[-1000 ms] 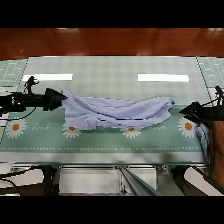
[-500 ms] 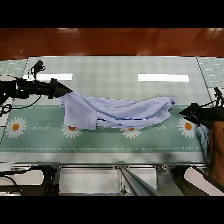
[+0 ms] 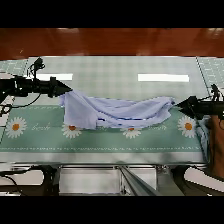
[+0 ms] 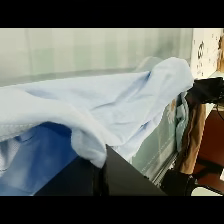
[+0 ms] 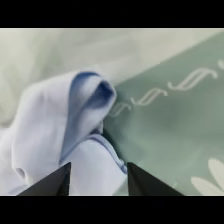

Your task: Fold the shirts.

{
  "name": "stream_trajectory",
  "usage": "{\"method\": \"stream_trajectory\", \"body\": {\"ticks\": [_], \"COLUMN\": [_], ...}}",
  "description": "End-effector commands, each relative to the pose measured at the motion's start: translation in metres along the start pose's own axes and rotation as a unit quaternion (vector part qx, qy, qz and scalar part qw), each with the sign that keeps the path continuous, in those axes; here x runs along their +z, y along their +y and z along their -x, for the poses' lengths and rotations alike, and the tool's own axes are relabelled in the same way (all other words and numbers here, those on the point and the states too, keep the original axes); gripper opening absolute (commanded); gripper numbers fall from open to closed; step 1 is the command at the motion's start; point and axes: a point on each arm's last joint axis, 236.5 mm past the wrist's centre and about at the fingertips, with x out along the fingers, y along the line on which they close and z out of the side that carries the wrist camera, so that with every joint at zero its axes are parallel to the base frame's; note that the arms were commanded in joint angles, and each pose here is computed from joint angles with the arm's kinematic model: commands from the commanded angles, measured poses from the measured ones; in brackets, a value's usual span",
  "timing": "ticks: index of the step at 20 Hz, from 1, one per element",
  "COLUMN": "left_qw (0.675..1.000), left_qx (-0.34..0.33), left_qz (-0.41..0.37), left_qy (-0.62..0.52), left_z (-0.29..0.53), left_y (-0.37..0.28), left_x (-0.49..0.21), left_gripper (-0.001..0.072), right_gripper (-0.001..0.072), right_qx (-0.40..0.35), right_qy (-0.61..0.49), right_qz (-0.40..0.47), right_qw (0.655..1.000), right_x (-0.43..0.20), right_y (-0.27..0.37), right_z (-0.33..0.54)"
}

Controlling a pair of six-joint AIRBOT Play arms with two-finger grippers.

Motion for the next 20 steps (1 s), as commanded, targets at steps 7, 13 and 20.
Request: {"method": "stream_trajectory", "body": {"ticks": [7, 13, 20], "left_qw": [1.0, 1.0, 1.0], "left_qx": [0.0, 0.0, 0.009], "left_qz": [0.001, 0.001, -0.001], "left_qy": [0.001, 0.001, 0.006], "left_z": [0.0, 0.0, 0.0], "left_y": [0.0, 0.0, 0.005], "left_x": [0.0, 0.0, -0.003], "left_gripper": [0.0019, 0.0019, 0.002], "right_gripper": [0.0412, 0.0412, 0.0029], "right_qx": [-0.07, -0.07, -0.037], "right_qy": [0.063, 0.106, 0.111], "right_qz": [0.062, 0.078, 0.087], "right_qw": [0.994, 0.989, 0.989], "right_x": [-0.023, -0.043, -0.045], "right_y": [-0.013, -0.002, 0.014], "right_z": [-0.023, -0.05, -0.058]}}
